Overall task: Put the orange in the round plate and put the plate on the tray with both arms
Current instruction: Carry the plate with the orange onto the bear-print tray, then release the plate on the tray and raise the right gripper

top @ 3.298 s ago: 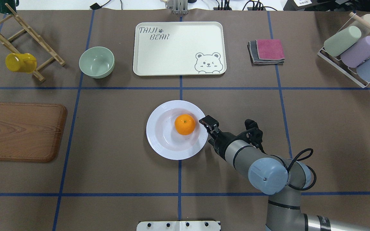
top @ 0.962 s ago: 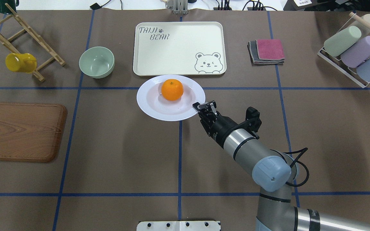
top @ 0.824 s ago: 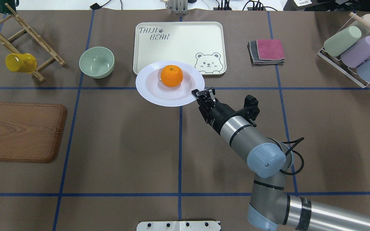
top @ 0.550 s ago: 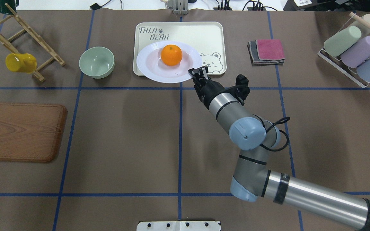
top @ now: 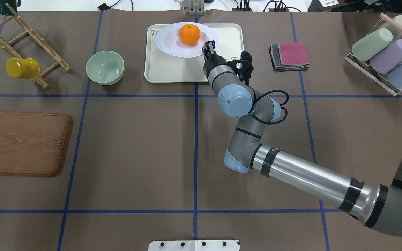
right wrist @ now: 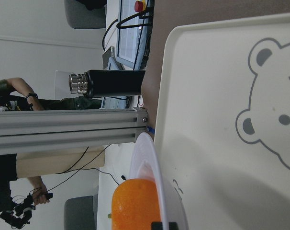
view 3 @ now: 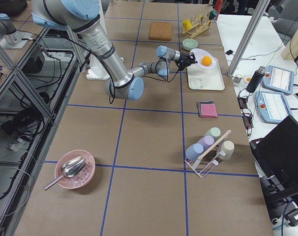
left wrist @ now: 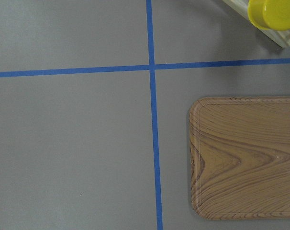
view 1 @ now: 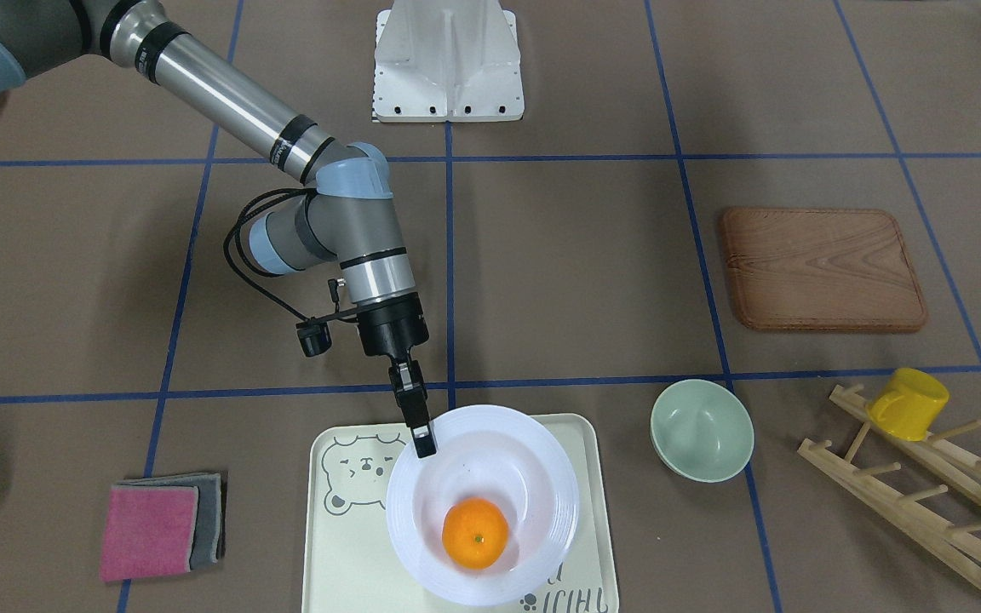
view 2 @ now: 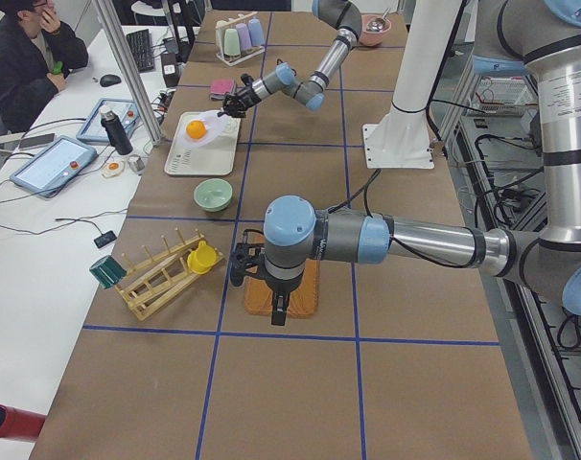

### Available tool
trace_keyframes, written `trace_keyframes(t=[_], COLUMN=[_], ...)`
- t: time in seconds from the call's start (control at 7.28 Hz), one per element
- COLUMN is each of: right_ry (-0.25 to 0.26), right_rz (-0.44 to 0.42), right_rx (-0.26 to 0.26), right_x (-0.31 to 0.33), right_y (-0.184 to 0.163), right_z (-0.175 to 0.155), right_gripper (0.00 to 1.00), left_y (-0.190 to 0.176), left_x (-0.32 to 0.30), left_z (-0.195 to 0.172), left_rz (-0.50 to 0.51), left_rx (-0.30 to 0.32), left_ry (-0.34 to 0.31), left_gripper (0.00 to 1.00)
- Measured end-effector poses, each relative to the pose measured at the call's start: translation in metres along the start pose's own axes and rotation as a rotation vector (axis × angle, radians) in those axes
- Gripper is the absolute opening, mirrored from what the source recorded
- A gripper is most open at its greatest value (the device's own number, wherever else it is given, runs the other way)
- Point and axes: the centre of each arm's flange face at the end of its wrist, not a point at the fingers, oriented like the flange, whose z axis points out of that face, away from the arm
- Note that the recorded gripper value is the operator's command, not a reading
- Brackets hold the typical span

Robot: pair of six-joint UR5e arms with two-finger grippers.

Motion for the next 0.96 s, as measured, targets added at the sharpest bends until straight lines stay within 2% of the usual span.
trace_keyframes(t=[0.14,0.27,0.41,0.55,0.69,0.82,0.96], right_ry=[0.019,0.033,0.037,0.036,0.055,0.117,0.206], right_rz=[-0.019,-0.056,-0.114,-0.188,-0.29,-0.417,-0.55], right_rx=[0.029,0.042,0.031,-0.006,-0.052,-0.093,-0.128], right_x=[0.005,0.007,0.005,0.001,-0.003,-0.014,-0.038], right_y=[-0.002,-0.002,0.002,0.005,0.0,-0.01,-0.019], right_z=[0.01,0.012,0.006,-0.01,-0.031,-0.052,-0.071], right_gripper=[0.92,1.0,1.0,1.0,1.0,1.0,1.0], left_y=[0.0,0.0,-0.001,0.0,0.0,0.003,0.005], left_x=[0.001,0.002,0.003,0.003,0.003,0.002,0.002], left_z=[-0.001,-0.002,-0.003,-0.003,-0.002,-0.002,-0.001], left_rz=[0.002,0.003,0.005,0.006,0.005,0.004,0.004], left_rx=[0.002,0.003,0.004,0.005,0.004,0.002,0.001], left_ry=[0.0,0.0,0.0,0.0,0.0,0.0,0.001], left_gripper=[0.98,0.98,0.98,0.98,0.99,0.98,0.98])
